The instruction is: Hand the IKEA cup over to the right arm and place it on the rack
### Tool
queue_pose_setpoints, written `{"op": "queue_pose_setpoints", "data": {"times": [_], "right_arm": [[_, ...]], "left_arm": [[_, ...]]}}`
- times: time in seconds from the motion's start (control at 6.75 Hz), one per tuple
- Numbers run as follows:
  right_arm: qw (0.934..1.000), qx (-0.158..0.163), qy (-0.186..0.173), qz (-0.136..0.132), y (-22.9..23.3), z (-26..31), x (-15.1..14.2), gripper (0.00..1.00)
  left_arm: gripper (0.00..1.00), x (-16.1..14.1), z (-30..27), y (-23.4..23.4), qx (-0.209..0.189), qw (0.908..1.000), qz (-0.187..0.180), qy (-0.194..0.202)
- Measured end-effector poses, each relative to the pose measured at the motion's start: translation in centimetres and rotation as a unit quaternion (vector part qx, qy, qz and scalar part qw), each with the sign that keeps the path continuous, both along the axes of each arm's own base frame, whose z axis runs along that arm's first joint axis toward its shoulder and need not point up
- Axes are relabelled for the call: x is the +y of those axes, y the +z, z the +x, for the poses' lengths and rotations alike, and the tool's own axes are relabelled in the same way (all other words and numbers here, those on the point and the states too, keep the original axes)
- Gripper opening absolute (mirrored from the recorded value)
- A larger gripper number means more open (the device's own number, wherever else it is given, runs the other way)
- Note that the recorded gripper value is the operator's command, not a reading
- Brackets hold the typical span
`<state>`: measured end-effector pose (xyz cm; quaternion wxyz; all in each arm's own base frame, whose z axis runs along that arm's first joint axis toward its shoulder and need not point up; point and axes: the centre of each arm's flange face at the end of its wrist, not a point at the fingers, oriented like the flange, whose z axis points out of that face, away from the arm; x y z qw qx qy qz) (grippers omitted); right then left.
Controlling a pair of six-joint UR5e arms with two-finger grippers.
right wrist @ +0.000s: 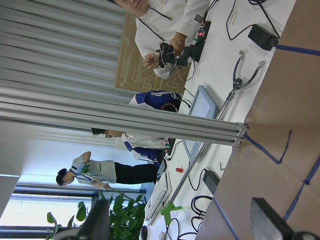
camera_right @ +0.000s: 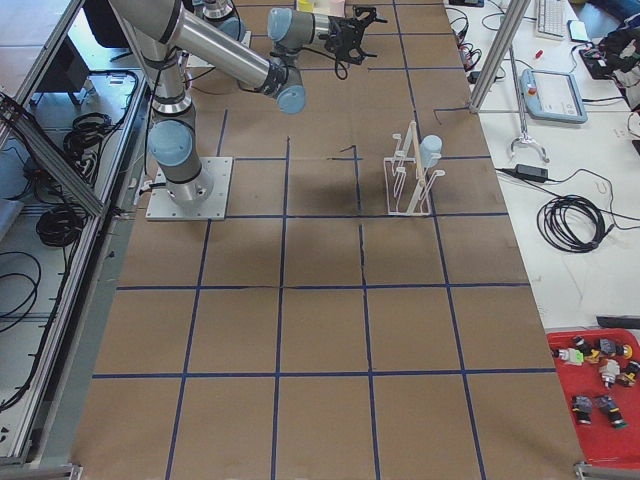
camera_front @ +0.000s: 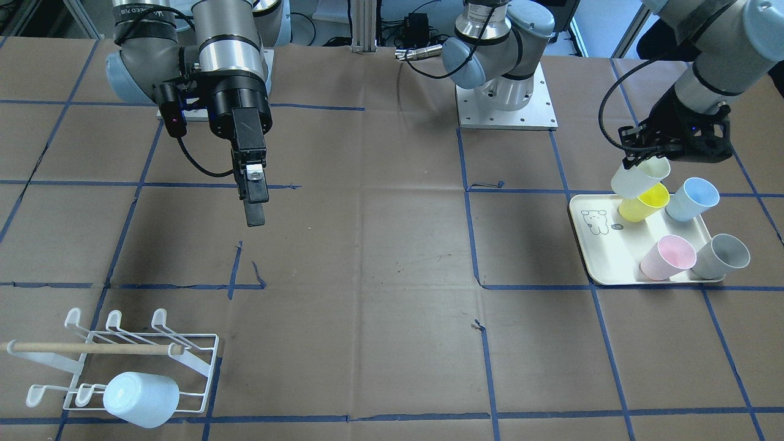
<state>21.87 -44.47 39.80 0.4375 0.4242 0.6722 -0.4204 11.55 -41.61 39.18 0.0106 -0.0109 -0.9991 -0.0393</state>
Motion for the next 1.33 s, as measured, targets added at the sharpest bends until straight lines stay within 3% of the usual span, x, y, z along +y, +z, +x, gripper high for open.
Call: {"op": "queue_pose_setpoints", "data": {"times": [0.3,0.59,0.74,0.89,1.04,1.33], "right_arm": [[1.0000,0.000,0.000,0.001,-0.1,0.0,0.0,1.00],[1.0000,0.001,0.000,0.003,-0.2,0.0,-0.1,1.00],[1.0000,0.001,0.000,0.005,-0.3,0.0,-0.1,1.00],[1.0000,0.001,0.000,0.005,-0.2,0.0,-0.1,1.00],[1.0000,0.001,0.000,0.006,-0.2,0.0,0.0,1.00],[1.0000,0.001,0.000,0.006,-0.2,0.0,0.0,1.00]], "left_arm": [[0.00,-1.8,0.0,4.2,0.030,0.9993,-0.022,-0.002],[0.00,-4.8,-0.9,7.1,0.083,0.9929,-0.085,-0.012],[0.00,-6.9,-2.5,9.0,0.112,0.9842,-0.134,-0.031],[0.00,-9.0,-4.8,10.9,0.140,0.9704,-0.188,-0.058],[0.00,-10.5,-7.5,12.4,0.174,0.9494,-0.245,-0.090],[0.00,-12.0,-12.7,13.5,0.228,0.8962,-0.346,-0.158]]}}
